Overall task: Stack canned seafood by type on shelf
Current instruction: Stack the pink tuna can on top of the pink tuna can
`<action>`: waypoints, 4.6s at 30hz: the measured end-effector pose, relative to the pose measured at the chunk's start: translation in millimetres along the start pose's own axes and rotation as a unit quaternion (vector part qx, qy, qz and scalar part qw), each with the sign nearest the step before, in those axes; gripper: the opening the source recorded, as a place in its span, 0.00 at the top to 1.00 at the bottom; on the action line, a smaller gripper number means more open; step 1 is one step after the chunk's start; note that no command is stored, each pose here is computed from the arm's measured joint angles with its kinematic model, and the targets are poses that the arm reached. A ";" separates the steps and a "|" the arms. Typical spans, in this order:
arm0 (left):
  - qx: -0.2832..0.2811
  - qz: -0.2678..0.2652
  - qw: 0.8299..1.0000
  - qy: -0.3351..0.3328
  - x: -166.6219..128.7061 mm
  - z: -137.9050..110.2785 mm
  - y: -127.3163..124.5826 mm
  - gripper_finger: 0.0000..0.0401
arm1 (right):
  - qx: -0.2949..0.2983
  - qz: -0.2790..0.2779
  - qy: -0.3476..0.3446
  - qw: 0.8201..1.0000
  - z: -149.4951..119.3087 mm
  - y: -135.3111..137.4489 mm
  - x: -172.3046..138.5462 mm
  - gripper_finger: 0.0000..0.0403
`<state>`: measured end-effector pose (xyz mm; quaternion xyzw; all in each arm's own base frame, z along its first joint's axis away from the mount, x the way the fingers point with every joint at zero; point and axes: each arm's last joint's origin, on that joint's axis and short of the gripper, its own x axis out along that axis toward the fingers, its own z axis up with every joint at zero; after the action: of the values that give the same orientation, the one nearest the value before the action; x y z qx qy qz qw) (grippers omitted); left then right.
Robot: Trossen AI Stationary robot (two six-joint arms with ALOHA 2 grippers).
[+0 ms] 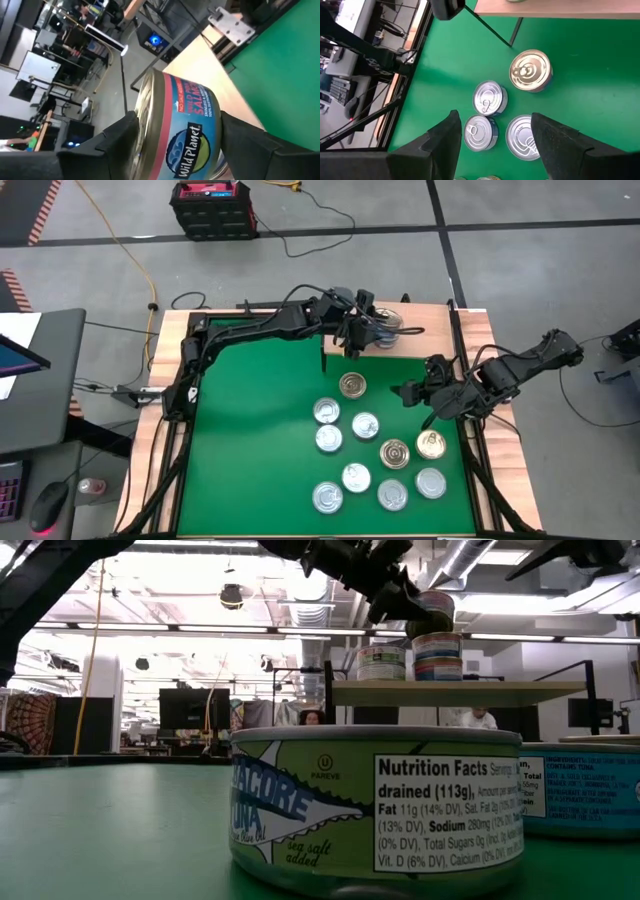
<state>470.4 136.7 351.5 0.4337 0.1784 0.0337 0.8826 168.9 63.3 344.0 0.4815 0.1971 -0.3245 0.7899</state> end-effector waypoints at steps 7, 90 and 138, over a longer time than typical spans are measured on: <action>0.003 0.002 1.000 -0.017 5.5 -1.6 -1.2 0.37 | 0.000 0.005 -0.005 1.000 0.3 1.1 0.0 0.35; -0.517 0.000 0.853 0.068 -199.3 117.7 -187.2 0.37 | -0.270 -0.012 0.356 0.895 -82.6 -108.2 106.4 0.57; -0.560 -0.003 0.822 0.104 -203.0 106.4 -181.1 0.37 | -0.367 0.020 0.286 0.885 -53.2 -61.5 72.5 0.22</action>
<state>300.1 -99.5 328.3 -0.1422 0.2207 0.1704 0.9498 177.4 67.2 235.4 0.2328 0.5101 -0.0607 0.8258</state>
